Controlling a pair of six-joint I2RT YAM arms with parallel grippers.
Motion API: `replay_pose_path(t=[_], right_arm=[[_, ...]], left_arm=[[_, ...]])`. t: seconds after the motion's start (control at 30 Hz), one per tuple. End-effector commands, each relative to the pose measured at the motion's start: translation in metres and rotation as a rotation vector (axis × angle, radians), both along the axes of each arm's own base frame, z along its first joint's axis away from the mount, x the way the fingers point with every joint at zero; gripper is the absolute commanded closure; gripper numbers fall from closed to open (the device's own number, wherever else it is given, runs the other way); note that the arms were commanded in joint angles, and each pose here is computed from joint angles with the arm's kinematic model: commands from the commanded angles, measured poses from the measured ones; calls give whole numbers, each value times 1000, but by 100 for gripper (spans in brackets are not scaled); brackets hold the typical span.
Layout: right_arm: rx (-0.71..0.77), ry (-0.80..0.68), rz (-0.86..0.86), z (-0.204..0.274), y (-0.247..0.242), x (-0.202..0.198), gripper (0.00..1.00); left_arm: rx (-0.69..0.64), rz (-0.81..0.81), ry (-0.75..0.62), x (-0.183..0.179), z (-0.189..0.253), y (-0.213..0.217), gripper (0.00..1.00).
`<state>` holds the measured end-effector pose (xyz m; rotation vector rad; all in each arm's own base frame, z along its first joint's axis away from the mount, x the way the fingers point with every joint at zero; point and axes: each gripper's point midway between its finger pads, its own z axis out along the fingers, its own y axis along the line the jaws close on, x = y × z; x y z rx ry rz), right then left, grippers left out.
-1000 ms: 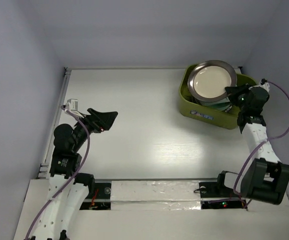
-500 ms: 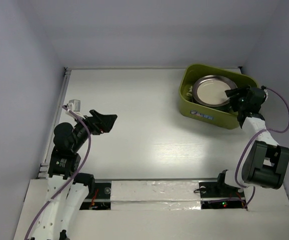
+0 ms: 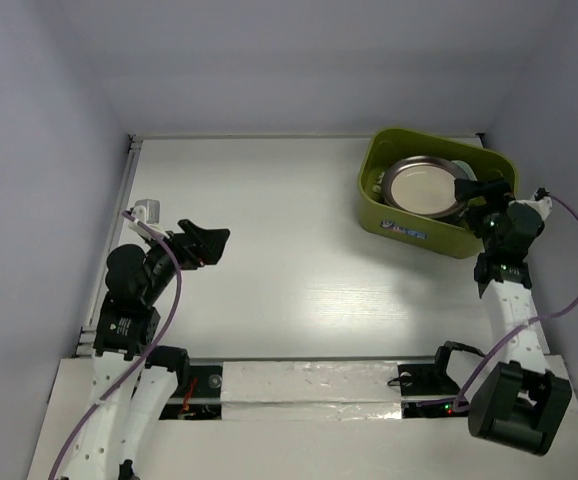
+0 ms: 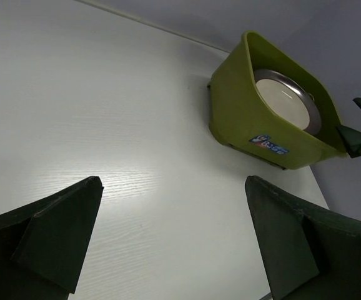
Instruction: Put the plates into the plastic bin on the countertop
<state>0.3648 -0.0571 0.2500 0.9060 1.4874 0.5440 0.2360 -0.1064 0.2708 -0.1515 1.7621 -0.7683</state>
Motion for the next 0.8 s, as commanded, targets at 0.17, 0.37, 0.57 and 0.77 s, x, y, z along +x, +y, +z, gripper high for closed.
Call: replay_pose_path(t=[0.17, 0.37, 0.57, 0.77], right_arm=[[-20, -241, 358, 45, 76, -51, 38], [-76, -360, 615, 85, 125, -101, 97], [-230, -515, 707, 142, 155, -170, 100], [-294, -561, 716, 167, 162, -191, 91]], left_arm=[[24, 52, -166, -11, 53, 12, 1], [12, 60, -234, -20, 77, 14, 1], [-17, 8, -263, -27, 89, 6, 1], [-34, -26, -306, -35, 106, 1, 1]])
